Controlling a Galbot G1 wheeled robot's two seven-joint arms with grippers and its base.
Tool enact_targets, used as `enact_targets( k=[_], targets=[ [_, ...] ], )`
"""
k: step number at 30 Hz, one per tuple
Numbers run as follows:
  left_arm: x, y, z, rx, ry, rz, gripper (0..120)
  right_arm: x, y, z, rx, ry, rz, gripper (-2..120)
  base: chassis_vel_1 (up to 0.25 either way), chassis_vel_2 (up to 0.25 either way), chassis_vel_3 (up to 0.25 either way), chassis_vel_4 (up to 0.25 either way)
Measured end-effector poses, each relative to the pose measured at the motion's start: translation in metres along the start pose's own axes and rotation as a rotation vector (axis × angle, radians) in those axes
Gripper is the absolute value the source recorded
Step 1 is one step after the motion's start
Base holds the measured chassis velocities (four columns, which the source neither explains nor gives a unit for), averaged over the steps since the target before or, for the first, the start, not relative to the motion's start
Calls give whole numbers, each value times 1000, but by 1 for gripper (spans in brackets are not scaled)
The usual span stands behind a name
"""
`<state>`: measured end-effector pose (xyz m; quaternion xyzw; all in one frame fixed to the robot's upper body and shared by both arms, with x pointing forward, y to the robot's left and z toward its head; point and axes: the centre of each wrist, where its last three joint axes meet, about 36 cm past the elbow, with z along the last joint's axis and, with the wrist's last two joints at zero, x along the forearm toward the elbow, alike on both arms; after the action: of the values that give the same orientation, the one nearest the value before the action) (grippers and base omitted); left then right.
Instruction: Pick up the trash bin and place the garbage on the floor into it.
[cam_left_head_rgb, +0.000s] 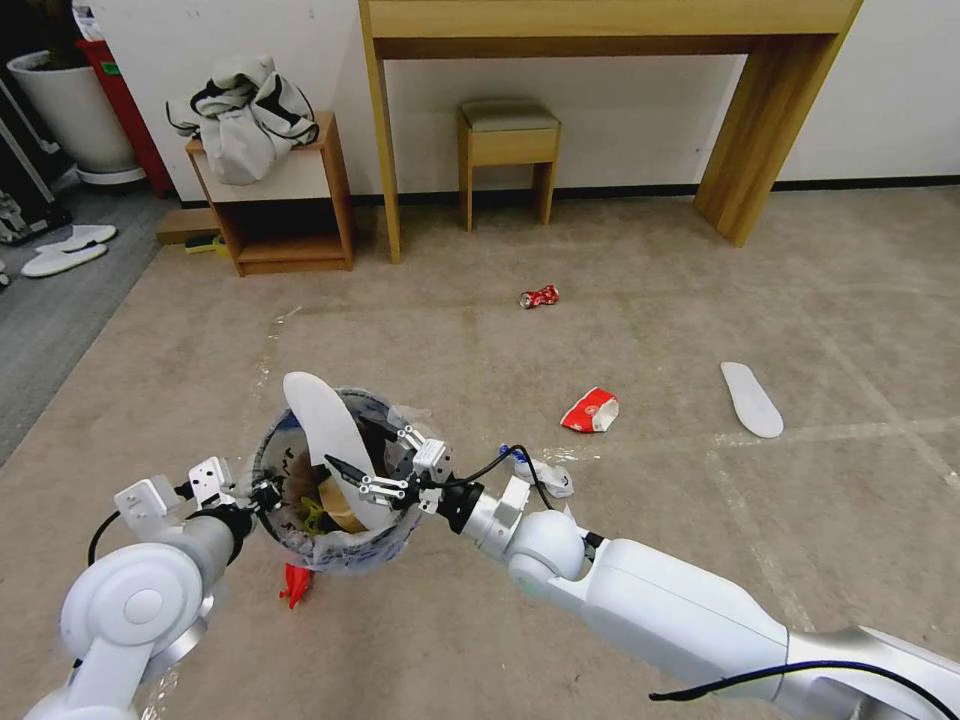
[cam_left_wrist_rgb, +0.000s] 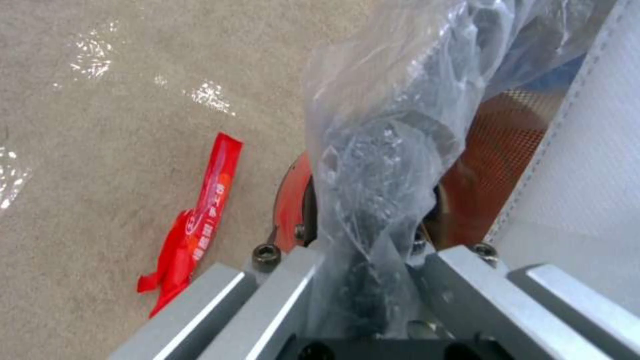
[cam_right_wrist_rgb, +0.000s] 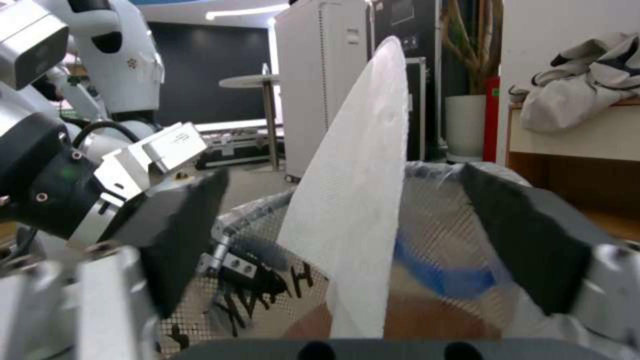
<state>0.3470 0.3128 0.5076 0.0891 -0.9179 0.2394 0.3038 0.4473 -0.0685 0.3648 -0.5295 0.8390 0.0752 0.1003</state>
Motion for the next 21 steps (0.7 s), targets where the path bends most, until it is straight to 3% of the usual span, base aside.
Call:
enact_targets(
  k=[1, 3, 10, 19, 21],
  targets=[
    [0, 0, 0, 0, 1, -1, 0, -1, -1, -4, 2, -11, 3, 98, 0, 0, 0, 0],
    [0, 0, 1, 0, 1, -2, 0, -2, -1, -7, 2, -20, 6, 99, 0, 0, 0, 0],
    [-2, 2, 2, 1, 5, -8, 0, -5, -4, -44, 0, -73, 26, 100, 0, 0, 0, 0],
    [1, 1, 3, 0, 3, -7, 0, 1, -13, -60, 27, -96, 56, 100, 0, 0, 0, 0],
    [1, 2, 4, -1, 2, -12, 0, 2, -23, -81, 49, -130, 86, 100, 0, 0, 0, 0]
  ],
)
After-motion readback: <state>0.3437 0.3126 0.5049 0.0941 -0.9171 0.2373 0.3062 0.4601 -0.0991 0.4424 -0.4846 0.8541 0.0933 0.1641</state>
